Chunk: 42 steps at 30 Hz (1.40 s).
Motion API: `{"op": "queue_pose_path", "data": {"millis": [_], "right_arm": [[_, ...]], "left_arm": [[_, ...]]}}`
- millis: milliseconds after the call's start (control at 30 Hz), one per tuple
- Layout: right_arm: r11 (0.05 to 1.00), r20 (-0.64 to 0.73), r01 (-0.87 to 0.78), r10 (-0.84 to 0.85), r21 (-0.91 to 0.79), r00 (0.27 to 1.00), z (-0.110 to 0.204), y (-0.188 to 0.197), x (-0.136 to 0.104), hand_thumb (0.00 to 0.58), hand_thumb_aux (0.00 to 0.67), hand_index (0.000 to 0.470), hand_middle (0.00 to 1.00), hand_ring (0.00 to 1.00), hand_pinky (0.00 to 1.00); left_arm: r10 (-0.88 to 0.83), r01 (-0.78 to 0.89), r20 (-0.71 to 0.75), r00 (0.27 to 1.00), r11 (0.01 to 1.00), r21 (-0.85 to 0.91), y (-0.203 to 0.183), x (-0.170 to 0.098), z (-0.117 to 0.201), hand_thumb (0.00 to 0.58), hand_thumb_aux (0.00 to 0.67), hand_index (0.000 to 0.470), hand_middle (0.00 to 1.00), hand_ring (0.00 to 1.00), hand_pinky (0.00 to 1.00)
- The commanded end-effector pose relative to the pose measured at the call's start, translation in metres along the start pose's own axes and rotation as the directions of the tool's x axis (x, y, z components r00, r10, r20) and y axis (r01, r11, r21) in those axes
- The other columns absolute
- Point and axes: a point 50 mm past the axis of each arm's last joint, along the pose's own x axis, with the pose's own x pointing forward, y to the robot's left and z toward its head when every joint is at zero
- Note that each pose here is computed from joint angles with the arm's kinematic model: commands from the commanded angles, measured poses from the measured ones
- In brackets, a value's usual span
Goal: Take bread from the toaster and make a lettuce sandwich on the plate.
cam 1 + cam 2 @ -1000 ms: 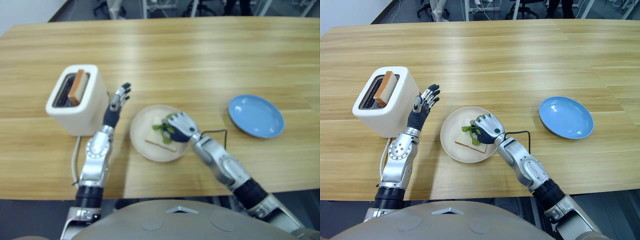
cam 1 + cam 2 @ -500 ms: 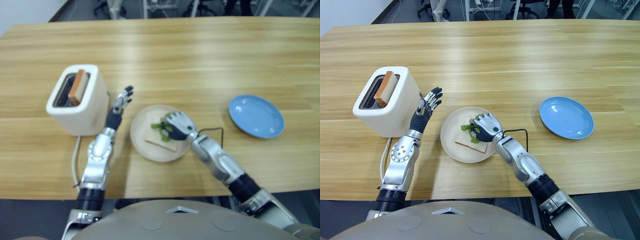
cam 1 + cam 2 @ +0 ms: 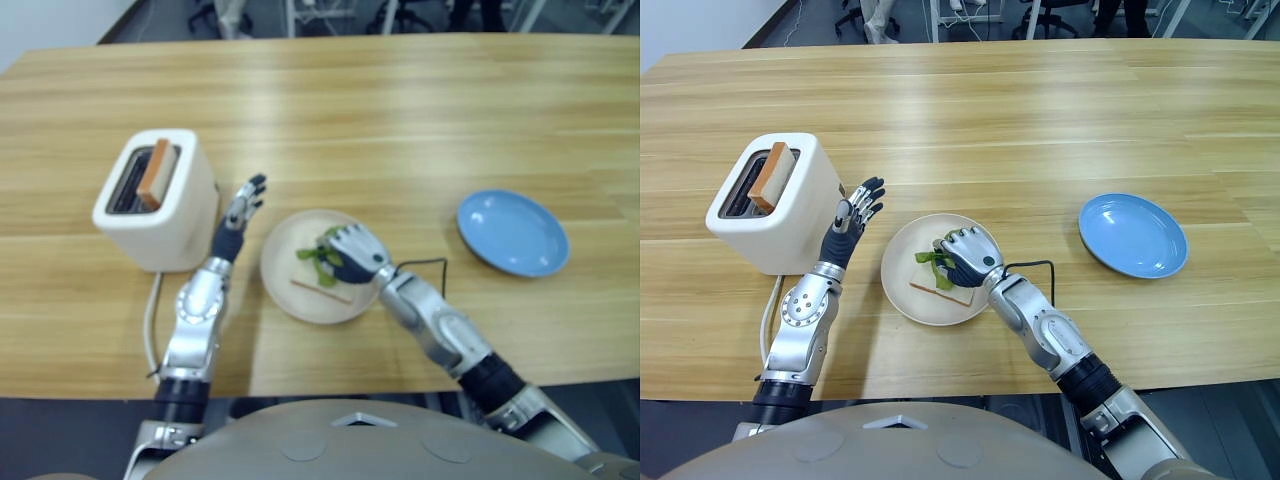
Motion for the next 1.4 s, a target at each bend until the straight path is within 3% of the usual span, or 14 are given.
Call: {"op": "queue_pose_path", "data": {"millis": [33, 133, 167, 200, 233, 267, 700, 1033, 1133, 1233, 1400], "right_arm": [[0.998, -0.030, -0.057, 0.057, -0.001, 0.998, -0.008, 0.012, -0.001, 0.580, 0.670, 0.460, 1.00, 1.00, 1.00], [0.995, -0.045, -0.100, 0.100, -0.002, 0.994, -0.012, 0.020, -0.003, 0.580, 0.670, 0.460, 1.00, 1.00, 1.00], [0.994, -0.050, -0.113, 0.113, 0.000, 0.992, -0.014, 0.023, -0.005, 0.573, 0.599, 0.411, 1.00, 1.00, 1.00], [0.993, -0.054, -0.122, 0.122, 0.002, 0.991, -0.015, 0.024, -0.006, 0.526, 0.465, 0.319, 0.85, 0.85, 0.85], [0.992, -0.056, -0.127, 0.127, 0.003, 0.990, -0.015, 0.025, -0.008, 0.310, 0.213, 0.146, 0.21, 0.21, 0.21], [0.991, -0.055, -0.130, 0.130, 0.003, 0.990, -0.015, 0.025, -0.009, 0.000, 0.000, 0.000, 0.00, 0.00, 0.00], [0.999, -0.059, 0.024, -0.026, -0.023, 0.998, -0.020, -0.021, -0.020, 0.000, 0.000, 0.000, 0.00, 0.00, 0.00], [0.965, -0.097, 0.256, -0.260, -0.051, 0.961, -0.031, -0.094, -0.036, 0.000, 0.000, 0.000, 0.00, 0.00, 0.00], [0.950, -0.139, 0.310, -0.314, -0.045, 0.939, -0.043, -0.107, -0.041, 0.000, 0.000, 0.000, 0.00, 0.00, 0.00], [0.918, -0.228, 0.383, -0.353, 0.103, 0.907, -0.061, -0.112, -0.045, 0.000, 0.000, 0.000, 0.00, 0.00, 0.00], [0.767, -0.368, 0.471, -0.325, 0.436, 0.871, -0.081, -0.097, -0.050, 0.000, 0.000, 0.000, 0.00, 0.00, 0.00]], "left_arm": [[-0.001, 0.001, -0.025, 1.000, 1.000, 0.007, -0.001, -0.001, -0.005, 0.000, 0.000, 0.000, 0.00, 0.00, 0.00], [-0.001, 0.002, -0.025, 1.000, 1.000, 0.009, 0.000, -0.001, -0.005, 0.000, 0.000, 0.000, 0.00, 0.00, 0.00], [-0.001, 0.002, -0.025, 1.000, 1.000, 0.010, 0.000, -0.001, -0.005, 0.000, 0.000, 0.000, 0.00, 0.00, 0.00], [-0.001, 0.001, -0.025, 1.000, 1.000, 0.011, 0.000, -0.001, -0.005, 0.000, 0.000, 0.000, 0.00, 0.00, 0.00], [0.000, 0.001, -0.025, 1.000, 1.000, 0.011, 0.000, -0.001, -0.005, 0.000, 0.000, 0.000, 0.00, 0.00, 0.00], [0.001, 0.000, -0.025, 1.000, 1.000, 0.012, 0.001, -0.001, -0.005, 0.000, 0.000, 0.000, 0.00, 0.00, 0.00], [-0.001, 0.002, -0.028, 1.000, 1.000, 0.021, 0.002, 0.001, -0.006, 0.000, 0.000, 0.000, 0.00, 0.00, 0.00], [-0.001, 0.001, 0.013, 1.000, 0.998, 0.059, 0.006, 0.004, 0.004, 0.000, 0.000, 0.000, 0.00, 0.00, 0.00], [-0.005, -0.005, 0.075, 0.997, 0.993, 0.121, 0.011, 0.007, 0.019, 0.000, 0.000, 0.000, 0.00, 0.00, 0.00], [-0.022, -0.034, 0.201, 0.979, 0.962, 0.271, 0.019, 0.009, 0.054, 0.000, 0.000, 0.000, 0.00, 0.00, 0.00], [-0.101, -0.183, 0.414, 0.905, 0.786, 0.591, 0.030, 0.003, 0.124, 0.000, 0.000, 0.000, 0.00, 0.00, 0.00]]}}
